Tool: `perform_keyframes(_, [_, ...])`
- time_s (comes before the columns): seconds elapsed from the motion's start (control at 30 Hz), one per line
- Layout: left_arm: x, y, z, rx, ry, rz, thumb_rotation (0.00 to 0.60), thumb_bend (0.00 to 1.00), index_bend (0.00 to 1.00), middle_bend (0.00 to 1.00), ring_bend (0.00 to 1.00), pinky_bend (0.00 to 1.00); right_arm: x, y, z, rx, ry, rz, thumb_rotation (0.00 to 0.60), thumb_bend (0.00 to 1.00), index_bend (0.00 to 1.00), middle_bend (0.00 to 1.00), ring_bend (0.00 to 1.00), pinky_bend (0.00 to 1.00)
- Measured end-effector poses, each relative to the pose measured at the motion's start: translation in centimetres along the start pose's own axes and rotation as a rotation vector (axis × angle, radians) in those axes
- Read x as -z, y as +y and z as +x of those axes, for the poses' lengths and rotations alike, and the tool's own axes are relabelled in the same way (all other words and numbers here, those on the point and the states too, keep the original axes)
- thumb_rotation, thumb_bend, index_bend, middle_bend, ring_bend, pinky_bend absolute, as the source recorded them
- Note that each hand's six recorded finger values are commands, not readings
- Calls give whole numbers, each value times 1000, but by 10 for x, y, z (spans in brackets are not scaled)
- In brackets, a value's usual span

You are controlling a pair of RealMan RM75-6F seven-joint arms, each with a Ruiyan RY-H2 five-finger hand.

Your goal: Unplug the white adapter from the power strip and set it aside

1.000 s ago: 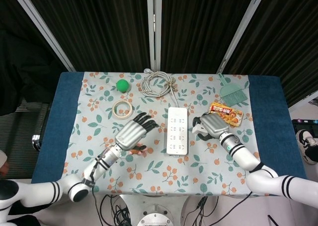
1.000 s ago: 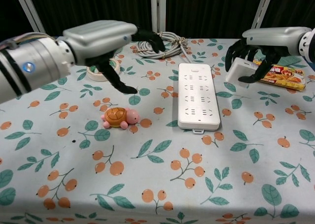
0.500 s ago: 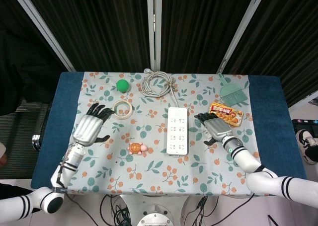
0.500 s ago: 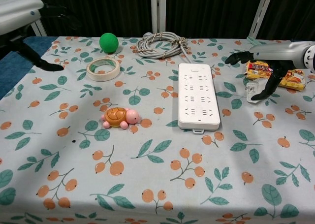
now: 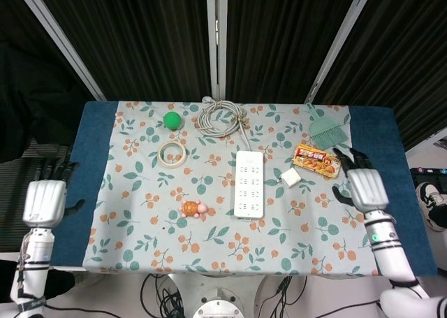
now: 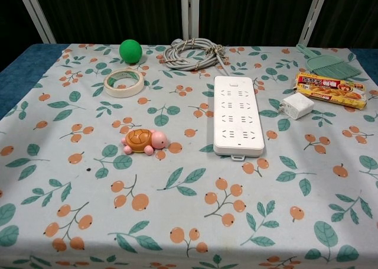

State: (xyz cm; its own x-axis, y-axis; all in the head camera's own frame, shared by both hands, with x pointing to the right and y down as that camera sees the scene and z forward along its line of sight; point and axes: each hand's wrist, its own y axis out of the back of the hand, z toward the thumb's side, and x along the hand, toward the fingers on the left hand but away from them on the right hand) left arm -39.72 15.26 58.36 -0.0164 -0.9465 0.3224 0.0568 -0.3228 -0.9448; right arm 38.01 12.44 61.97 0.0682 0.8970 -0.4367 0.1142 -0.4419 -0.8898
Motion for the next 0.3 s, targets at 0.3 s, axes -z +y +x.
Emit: perform_keyframes(0.3, [2,0,-52,-5,38,29,600,129,218,211,117,65,30,8,99,78,-57,-67,600,268,29,167,0,99])
